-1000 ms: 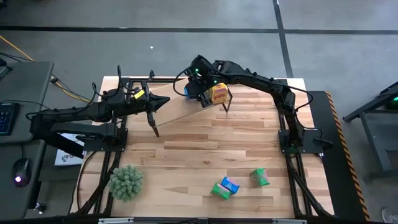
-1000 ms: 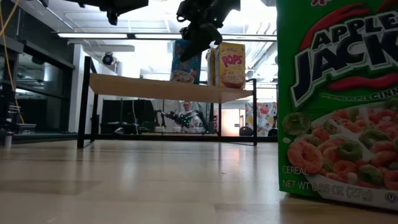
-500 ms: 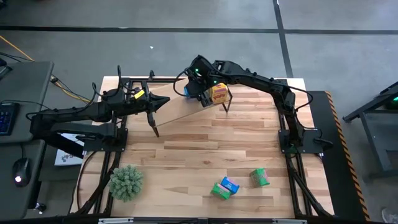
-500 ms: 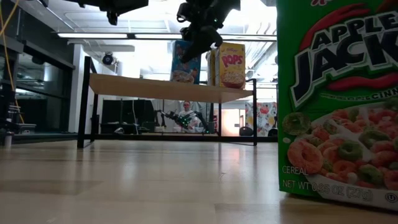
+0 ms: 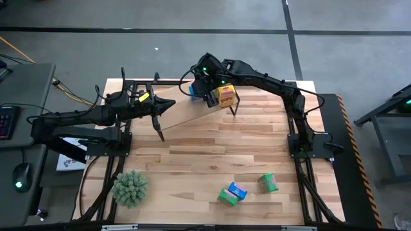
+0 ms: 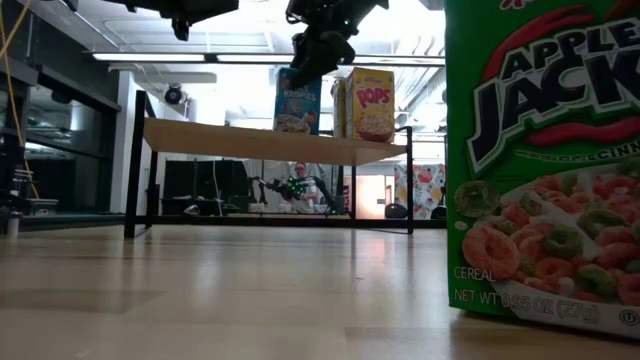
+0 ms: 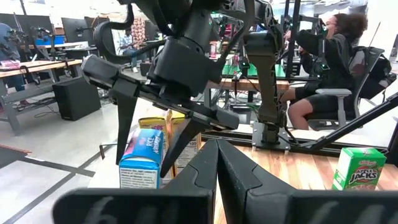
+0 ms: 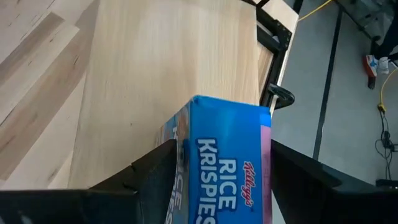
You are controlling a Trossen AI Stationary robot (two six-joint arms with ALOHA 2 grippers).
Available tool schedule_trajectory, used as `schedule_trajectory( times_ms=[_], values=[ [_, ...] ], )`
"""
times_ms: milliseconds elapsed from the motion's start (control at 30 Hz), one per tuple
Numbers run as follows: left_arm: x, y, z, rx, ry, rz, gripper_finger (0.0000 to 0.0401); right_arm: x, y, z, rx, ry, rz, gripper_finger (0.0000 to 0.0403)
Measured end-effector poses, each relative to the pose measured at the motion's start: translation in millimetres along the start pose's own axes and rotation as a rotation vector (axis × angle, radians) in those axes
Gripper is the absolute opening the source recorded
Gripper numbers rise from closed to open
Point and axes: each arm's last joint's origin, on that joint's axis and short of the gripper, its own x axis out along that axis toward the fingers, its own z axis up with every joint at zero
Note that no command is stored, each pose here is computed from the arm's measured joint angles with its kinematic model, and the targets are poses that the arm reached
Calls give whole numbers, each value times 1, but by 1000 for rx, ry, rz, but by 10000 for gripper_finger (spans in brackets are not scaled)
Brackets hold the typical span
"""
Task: Stack cereal on shelf
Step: Put the top blue cereal box on the shelf
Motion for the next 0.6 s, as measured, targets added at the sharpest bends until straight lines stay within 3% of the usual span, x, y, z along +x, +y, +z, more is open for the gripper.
schedule_trajectory(
  times_ms=[600],
  values=[
    [0,0,0,1,2,0,3,-13,-1,3,-20,-11,-20,229]
  ],
)
